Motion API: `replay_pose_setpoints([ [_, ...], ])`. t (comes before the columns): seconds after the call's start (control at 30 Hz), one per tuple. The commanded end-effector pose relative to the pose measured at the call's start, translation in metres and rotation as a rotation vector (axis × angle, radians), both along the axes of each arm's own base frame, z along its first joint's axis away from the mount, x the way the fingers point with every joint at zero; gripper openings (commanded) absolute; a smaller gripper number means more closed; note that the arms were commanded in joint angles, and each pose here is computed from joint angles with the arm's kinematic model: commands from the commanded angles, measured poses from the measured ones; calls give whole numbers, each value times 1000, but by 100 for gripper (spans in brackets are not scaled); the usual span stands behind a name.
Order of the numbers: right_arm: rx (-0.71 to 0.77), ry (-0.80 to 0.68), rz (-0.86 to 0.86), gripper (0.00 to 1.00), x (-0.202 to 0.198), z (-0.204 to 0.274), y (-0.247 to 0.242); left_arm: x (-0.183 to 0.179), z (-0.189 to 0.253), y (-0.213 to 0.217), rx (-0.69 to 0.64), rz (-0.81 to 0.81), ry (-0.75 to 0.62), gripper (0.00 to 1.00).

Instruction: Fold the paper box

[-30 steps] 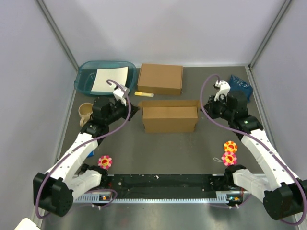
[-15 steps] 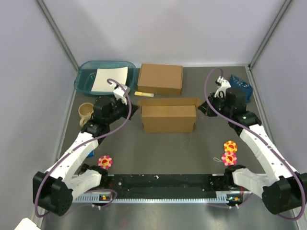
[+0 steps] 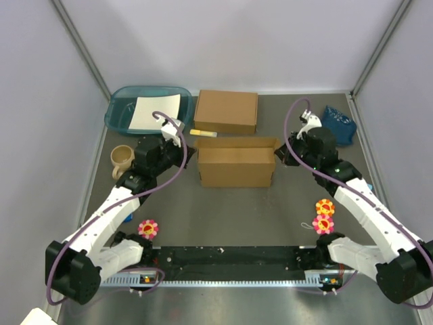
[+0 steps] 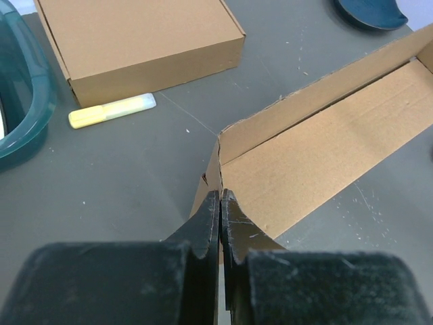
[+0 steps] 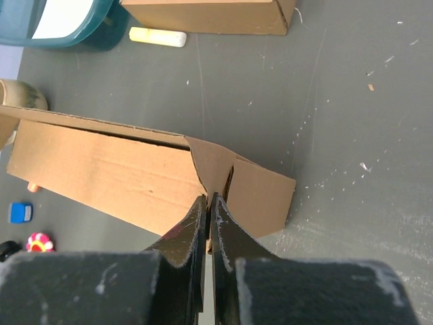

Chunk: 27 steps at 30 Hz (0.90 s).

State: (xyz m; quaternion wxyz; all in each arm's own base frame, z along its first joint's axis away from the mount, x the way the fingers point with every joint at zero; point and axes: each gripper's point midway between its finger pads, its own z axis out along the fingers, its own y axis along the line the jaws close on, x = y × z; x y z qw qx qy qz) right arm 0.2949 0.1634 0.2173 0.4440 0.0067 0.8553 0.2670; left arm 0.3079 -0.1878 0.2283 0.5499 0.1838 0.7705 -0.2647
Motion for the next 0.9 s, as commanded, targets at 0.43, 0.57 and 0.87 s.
replay_pose_setpoints([
  [0.43,-91,-16,-18,0,-16,-51,10,-11,18,-21,-88,-67,-4,0],
  [0.57,-136,-22,-17,0,-18,-59,6,-11,23,-23,-105,-68,-6,0],
  [0.87,-216,-49,40,0,-22,-55,4,-9,18,-17,-81,-39,-9,0],
])
